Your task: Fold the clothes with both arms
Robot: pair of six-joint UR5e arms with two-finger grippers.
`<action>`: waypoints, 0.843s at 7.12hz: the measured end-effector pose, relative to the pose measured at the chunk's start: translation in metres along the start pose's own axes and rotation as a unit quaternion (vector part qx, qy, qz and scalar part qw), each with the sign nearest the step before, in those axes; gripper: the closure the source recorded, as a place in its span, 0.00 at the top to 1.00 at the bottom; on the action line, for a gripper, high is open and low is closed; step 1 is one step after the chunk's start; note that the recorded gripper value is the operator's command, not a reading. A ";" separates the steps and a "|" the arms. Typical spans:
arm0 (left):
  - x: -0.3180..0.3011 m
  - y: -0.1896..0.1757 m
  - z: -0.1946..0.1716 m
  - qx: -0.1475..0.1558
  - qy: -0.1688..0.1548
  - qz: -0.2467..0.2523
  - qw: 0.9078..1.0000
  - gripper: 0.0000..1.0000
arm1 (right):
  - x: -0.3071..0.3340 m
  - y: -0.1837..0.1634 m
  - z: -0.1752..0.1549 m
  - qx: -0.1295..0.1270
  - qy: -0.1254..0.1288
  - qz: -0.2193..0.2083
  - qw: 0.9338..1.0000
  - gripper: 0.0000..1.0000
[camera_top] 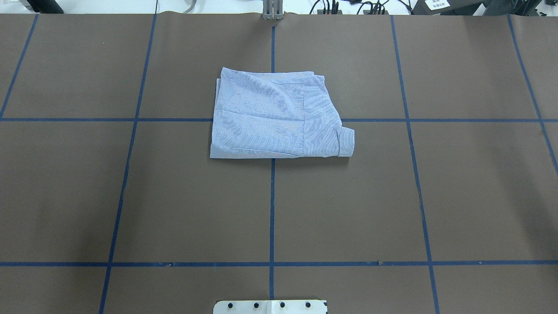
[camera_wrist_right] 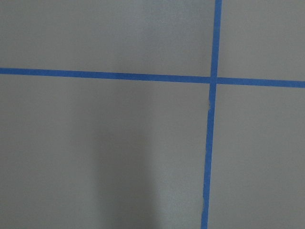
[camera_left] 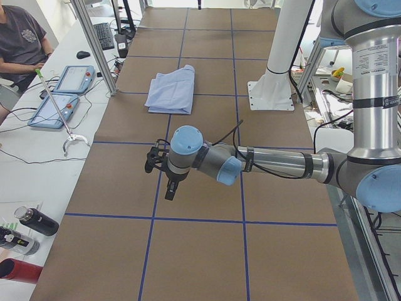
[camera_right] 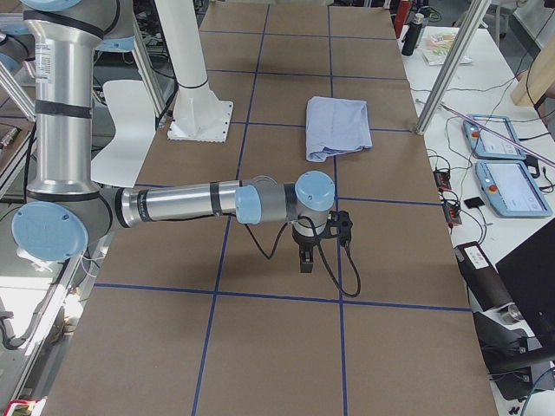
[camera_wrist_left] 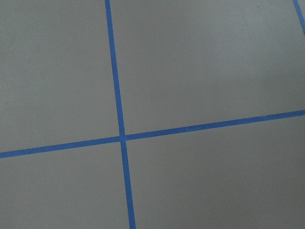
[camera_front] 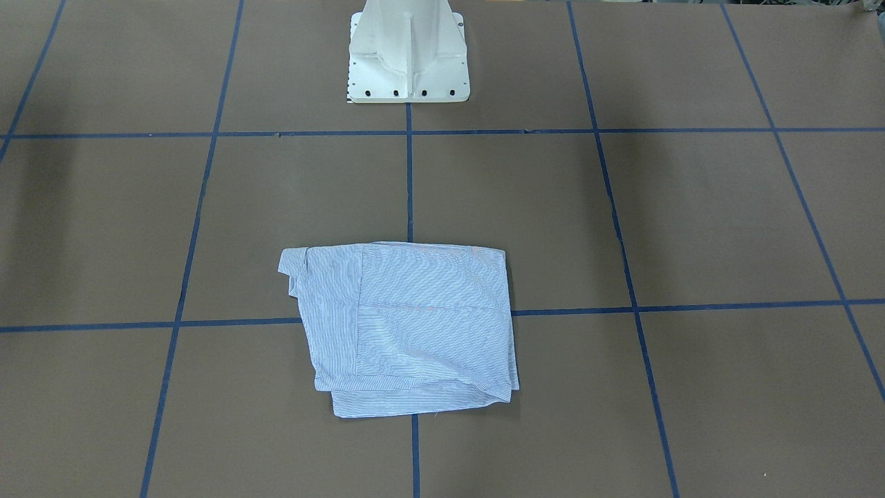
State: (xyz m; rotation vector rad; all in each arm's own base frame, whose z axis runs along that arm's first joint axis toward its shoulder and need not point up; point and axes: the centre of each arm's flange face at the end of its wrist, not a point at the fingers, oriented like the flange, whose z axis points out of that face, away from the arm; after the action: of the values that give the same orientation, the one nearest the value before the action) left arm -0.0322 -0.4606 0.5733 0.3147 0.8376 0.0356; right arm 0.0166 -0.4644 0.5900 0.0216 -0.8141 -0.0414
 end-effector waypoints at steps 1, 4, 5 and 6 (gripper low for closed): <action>0.004 -0.002 -0.003 0.003 0.001 0.004 1.000 1.00 | 0.000 -0.001 0.000 0.000 0.002 0.000 1.000 1.00; 0.012 -0.004 -0.010 0.010 0.005 0.011 1.000 1.00 | 0.002 -0.001 0.000 0.002 0.014 0.000 1.000 1.00; 0.013 -0.004 -0.010 0.010 0.006 0.011 1.000 1.00 | 0.003 0.000 0.000 0.001 0.015 0.002 1.000 1.00; 0.012 -0.002 -0.010 0.009 0.006 0.011 1.000 1.00 | 0.003 0.000 0.000 0.001 0.015 0.004 1.000 1.00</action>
State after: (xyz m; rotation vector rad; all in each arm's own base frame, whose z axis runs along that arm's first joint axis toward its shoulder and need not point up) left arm -0.0316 -0.4578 0.5574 0.3412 0.8466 0.0499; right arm 0.0185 -0.4642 0.5927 0.0204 -0.7834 -0.0333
